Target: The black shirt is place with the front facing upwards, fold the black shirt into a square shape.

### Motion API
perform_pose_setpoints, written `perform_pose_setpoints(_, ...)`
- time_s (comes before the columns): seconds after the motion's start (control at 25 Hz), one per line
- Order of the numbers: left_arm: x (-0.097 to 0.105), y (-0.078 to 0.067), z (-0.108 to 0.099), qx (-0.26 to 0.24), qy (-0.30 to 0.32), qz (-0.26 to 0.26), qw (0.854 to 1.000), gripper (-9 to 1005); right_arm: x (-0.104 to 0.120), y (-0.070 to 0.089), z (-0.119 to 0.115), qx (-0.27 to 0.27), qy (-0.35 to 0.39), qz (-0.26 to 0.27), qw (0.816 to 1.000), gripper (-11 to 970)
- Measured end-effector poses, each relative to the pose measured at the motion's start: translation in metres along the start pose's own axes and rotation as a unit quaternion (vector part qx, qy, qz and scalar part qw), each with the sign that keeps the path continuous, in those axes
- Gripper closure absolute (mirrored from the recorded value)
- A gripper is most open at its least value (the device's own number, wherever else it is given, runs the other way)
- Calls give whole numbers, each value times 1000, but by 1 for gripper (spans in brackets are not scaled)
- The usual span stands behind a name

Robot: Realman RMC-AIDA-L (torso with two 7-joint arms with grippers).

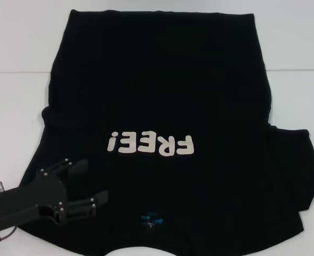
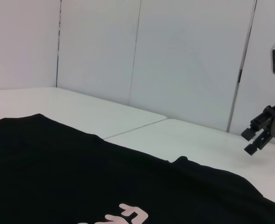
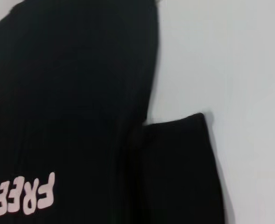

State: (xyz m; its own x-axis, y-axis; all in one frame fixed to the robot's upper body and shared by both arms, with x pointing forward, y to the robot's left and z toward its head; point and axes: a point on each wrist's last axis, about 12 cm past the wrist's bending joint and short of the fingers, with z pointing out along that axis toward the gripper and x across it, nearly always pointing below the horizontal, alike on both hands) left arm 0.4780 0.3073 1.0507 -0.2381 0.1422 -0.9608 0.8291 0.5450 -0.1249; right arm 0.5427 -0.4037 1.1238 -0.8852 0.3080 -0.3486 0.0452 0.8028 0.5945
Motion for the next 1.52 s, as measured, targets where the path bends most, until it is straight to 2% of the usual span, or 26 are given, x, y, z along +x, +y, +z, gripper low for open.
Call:
perform_pose_setpoints(0.6,2,-1,-1,-4,-1,5,1000,76,5,11,36,-4,57,-2,998,43)
perform_pose_setpoints(1.0,2,-1,-1,-4,-1,5,1000,76,11,9,47,-4,68,1,998,62)
perform_pose_setpoints(1.52,1,-1,-1,-6,-5,4,1000,77,7,20,62,-7,75,-12,997,86)
